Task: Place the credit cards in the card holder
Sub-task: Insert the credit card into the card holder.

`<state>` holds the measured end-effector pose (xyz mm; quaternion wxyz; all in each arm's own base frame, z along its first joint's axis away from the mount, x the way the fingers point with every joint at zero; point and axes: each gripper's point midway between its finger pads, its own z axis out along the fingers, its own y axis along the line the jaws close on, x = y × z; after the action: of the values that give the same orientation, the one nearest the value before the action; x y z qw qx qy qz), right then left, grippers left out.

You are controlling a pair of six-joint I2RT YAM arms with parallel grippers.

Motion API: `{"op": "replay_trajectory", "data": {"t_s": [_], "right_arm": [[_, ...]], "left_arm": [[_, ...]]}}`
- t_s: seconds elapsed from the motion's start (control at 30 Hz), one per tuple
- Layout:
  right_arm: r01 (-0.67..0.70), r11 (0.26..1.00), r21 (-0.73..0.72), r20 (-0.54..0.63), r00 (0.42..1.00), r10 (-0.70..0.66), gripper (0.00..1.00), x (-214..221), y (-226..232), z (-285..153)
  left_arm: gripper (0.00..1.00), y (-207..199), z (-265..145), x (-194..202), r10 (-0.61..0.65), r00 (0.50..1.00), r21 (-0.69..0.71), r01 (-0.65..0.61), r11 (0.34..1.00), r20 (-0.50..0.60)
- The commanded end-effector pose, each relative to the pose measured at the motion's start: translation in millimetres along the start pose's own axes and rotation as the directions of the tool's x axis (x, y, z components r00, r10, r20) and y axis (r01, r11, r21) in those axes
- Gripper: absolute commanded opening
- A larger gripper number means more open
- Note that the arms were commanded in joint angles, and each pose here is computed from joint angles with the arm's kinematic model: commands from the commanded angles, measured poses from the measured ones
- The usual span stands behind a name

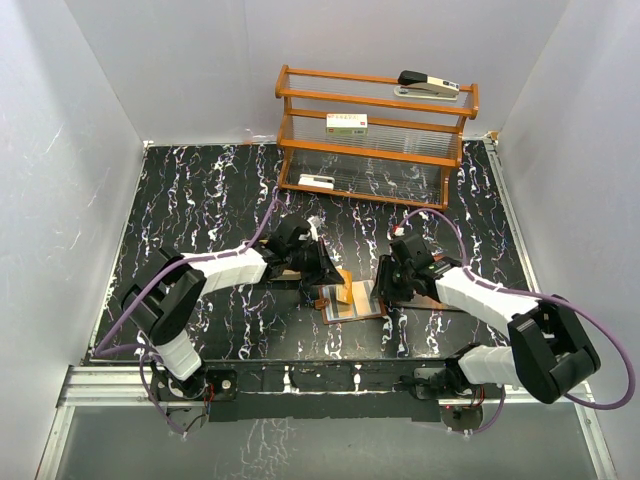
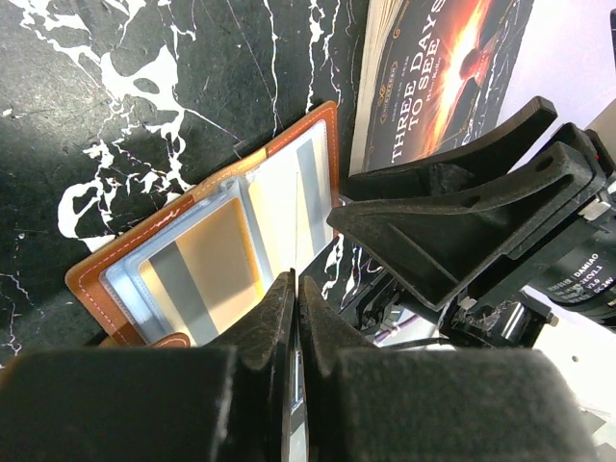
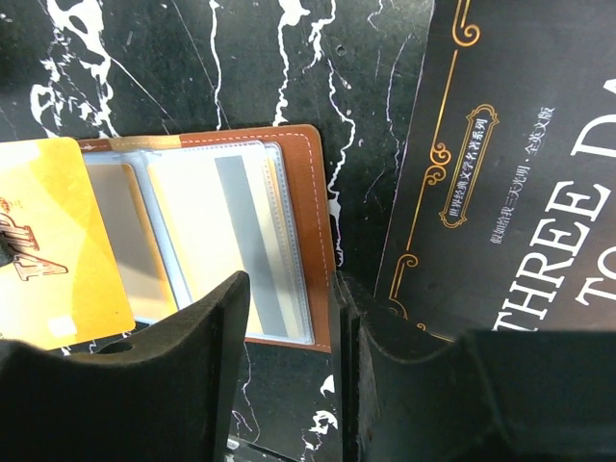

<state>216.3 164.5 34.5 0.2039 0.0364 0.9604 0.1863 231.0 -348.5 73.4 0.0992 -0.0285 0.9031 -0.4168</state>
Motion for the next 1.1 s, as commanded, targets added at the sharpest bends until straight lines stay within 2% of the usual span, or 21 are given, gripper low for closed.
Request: {"op": "replay_trajectory", "data": {"t_s": [0.0, 0.33, 0.53, 1.07], "right_arm": [[0.013, 1.000, -0.013, 0.005, 1.000, -0.013, 0.35, 0, 2, 5], [-0.056, 0.998, -0.029, -0.029, 0.998, 0.055, 0.27, 20, 1, -1], [-0.068, 0.995, -0.069, -0.052, 0.997, 0.064, 0.25, 30, 7, -1], [-0.061, 0.997, -0.051, -0.043, 0.997, 0.059, 0.25, 29, 4, 2]], "left_arm": [[0.00, 0, 3, 7, -0.001, 1.000, 0.003, 0.002, 1.000, -0.019], [0.00, 19, 10, 17, 0.010, 0.998, -0.055, -0.013, 0.998, -0.054], [0.00, 17, 13, 19, 0.017, 0.997, -0.035, -0.020, 0.999, -0.072], [0.00, 22, 17, 32, 0.053, 0.987, -0.043, -0.060, 0.997, -0.150]]}}
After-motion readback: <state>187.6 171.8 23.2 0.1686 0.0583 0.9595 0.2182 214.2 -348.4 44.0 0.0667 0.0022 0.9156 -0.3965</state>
